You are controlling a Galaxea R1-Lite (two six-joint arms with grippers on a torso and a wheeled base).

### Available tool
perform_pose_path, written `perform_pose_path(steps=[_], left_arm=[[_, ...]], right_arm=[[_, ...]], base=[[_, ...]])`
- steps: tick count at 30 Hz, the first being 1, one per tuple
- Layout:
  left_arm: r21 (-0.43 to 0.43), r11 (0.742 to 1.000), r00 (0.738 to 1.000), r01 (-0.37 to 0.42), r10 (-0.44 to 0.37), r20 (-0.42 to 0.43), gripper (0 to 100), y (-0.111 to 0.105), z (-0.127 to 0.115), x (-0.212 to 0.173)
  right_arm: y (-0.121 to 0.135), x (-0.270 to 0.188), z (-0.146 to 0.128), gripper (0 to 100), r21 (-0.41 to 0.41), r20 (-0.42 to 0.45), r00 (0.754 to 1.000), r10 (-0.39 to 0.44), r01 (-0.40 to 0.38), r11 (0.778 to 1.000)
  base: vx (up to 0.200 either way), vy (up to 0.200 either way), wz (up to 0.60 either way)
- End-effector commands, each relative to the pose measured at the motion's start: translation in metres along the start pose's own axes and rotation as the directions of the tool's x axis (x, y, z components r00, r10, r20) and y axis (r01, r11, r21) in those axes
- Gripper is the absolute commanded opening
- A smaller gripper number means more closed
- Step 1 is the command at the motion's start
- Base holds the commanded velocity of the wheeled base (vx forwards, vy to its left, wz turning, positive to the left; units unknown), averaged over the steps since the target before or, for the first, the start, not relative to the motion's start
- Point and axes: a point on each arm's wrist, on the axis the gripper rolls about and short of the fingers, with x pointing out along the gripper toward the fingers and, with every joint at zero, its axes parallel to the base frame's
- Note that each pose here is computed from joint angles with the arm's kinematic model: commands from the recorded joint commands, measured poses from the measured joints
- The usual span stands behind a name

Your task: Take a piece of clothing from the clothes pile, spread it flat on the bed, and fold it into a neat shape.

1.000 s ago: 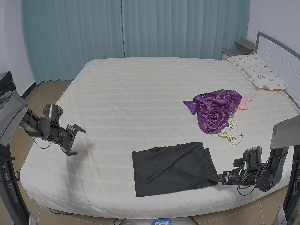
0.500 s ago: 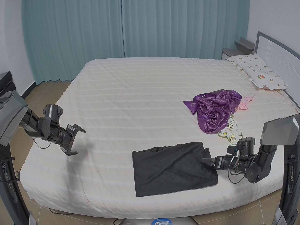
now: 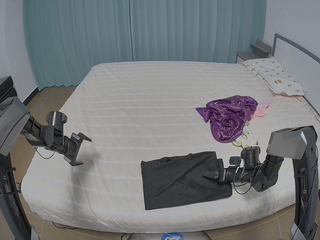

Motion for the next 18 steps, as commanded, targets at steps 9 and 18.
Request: perform_pose_path(steps=[9,18], left_arm=[[-0.001,1.000,1.000,-0.002,0.002,-0.002,100,0.001,0.000,0.001],[0.009,1.000,1.000,-0.004,0.004,-0.008,100,0.001,-0.002,0.001]], right_arm=[[0.009,0.012,-0.008,0,-0.010,-0.026,0.999,0.019,-0.019,1.000],[0.010,-0.007,-0.010,0,0.032,0.013,1.000,0.012,-0.012,0.999]], base=[[0.000,0.000,0.00],[0.000,0.000,0.00]])
